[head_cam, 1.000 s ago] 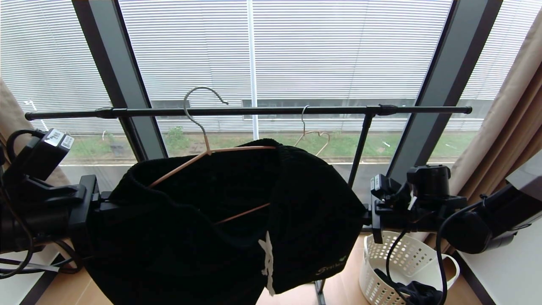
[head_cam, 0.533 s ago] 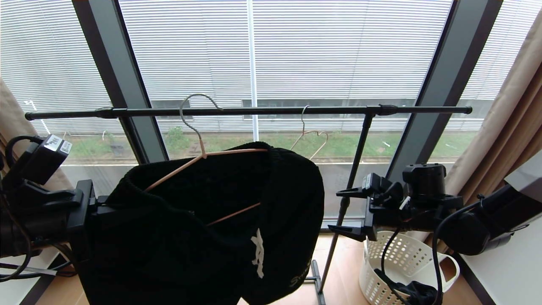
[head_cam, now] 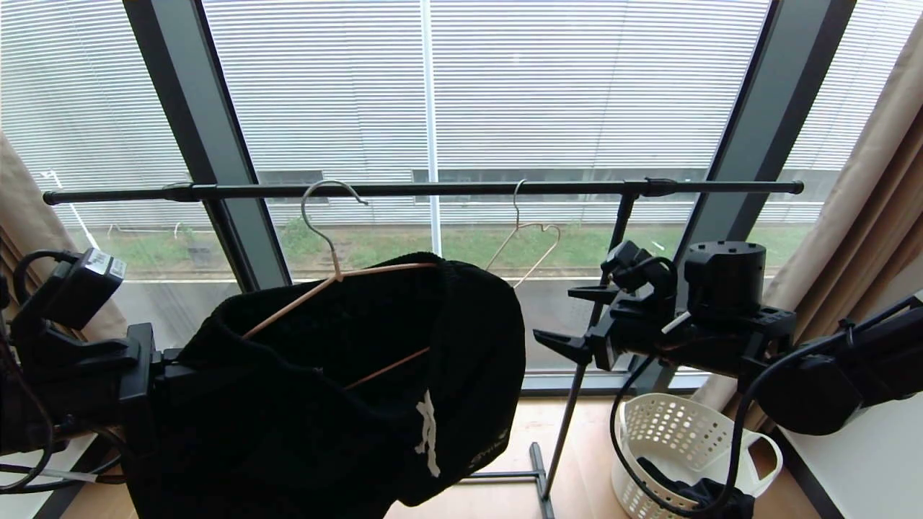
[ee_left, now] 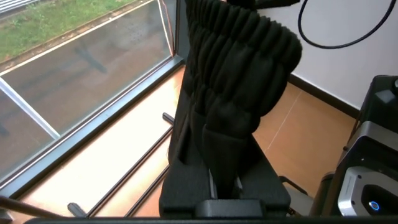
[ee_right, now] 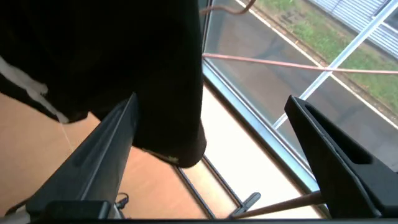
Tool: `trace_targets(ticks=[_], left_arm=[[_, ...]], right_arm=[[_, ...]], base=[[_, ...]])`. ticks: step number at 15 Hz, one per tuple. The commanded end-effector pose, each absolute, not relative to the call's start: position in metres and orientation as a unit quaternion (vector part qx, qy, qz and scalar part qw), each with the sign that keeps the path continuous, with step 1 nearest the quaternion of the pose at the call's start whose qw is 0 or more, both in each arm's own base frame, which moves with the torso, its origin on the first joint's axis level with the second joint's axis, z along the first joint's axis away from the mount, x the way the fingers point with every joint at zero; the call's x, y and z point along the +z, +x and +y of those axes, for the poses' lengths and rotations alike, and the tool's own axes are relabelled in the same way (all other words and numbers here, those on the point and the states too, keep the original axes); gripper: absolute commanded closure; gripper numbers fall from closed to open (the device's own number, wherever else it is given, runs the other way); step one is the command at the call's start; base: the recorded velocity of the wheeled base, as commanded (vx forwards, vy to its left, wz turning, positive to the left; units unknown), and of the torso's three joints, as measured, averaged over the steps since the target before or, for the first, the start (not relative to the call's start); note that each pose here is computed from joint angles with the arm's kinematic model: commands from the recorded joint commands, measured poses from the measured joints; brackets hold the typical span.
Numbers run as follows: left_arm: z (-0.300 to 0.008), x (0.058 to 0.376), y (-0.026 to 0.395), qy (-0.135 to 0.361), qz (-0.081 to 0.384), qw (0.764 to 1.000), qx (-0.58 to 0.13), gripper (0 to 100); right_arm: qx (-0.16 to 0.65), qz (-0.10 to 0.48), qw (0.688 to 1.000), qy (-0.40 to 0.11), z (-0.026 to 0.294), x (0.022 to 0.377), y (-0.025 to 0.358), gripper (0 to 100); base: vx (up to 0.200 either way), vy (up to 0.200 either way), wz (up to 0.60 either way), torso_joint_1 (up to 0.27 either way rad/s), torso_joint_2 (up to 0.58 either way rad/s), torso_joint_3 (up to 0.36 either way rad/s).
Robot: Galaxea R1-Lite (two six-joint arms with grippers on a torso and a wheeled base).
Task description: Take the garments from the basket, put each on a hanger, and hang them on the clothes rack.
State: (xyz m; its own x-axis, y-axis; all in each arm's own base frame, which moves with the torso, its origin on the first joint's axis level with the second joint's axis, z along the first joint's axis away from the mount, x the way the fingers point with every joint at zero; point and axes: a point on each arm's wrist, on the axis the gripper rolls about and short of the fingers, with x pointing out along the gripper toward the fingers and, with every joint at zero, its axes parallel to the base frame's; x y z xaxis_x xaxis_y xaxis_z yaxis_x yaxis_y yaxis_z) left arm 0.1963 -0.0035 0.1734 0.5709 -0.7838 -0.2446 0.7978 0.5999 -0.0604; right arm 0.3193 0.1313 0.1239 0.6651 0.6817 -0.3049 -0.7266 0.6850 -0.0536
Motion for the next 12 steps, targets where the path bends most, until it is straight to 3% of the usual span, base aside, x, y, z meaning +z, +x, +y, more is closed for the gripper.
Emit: trace_targets(ticks=[1, 5, 9, 12], left_arm=[[-0.015, 0.169, 0.198, 0.035, 0.135, 0.879, -0.455, 100], [-0.039, 0.153, 0.207, 0.061, 0.187, 0.881, -0.431, 100], [-0.040, 0.140, 0.211, 0.062, 0.217, 0.873, -0.432, 100], [-0.043, 0.128, 0.215, 0.111, 0.254, 0.876, -0.395, 100]], right_arm=[[0.353, 0.103, 0.928, -0.063, 0.153, 0.146, 0.317, 0], [0.313, 0.093, 0.944, -0.054, 0.171, 0.156, 0.315, 0], [0.309, 0.098, 0.944, -0.055, 0.172, 0.152, 0.316, 0], [0.309, 0.098, 0.944, -0.055, 0.172, 0.152, 0.316, 0]], base=[[0.000, 0.000, 0.00, 0.000, 0.00, 0.000], [0.000, 0.000, 0.00, 0.000, 0.00, 0.000], [0.000, 0.000, 0.00, 0.000, 0.00, 0.000], [0.000, 0.000, 0.00, 0.000, 0.00, 0.000]])
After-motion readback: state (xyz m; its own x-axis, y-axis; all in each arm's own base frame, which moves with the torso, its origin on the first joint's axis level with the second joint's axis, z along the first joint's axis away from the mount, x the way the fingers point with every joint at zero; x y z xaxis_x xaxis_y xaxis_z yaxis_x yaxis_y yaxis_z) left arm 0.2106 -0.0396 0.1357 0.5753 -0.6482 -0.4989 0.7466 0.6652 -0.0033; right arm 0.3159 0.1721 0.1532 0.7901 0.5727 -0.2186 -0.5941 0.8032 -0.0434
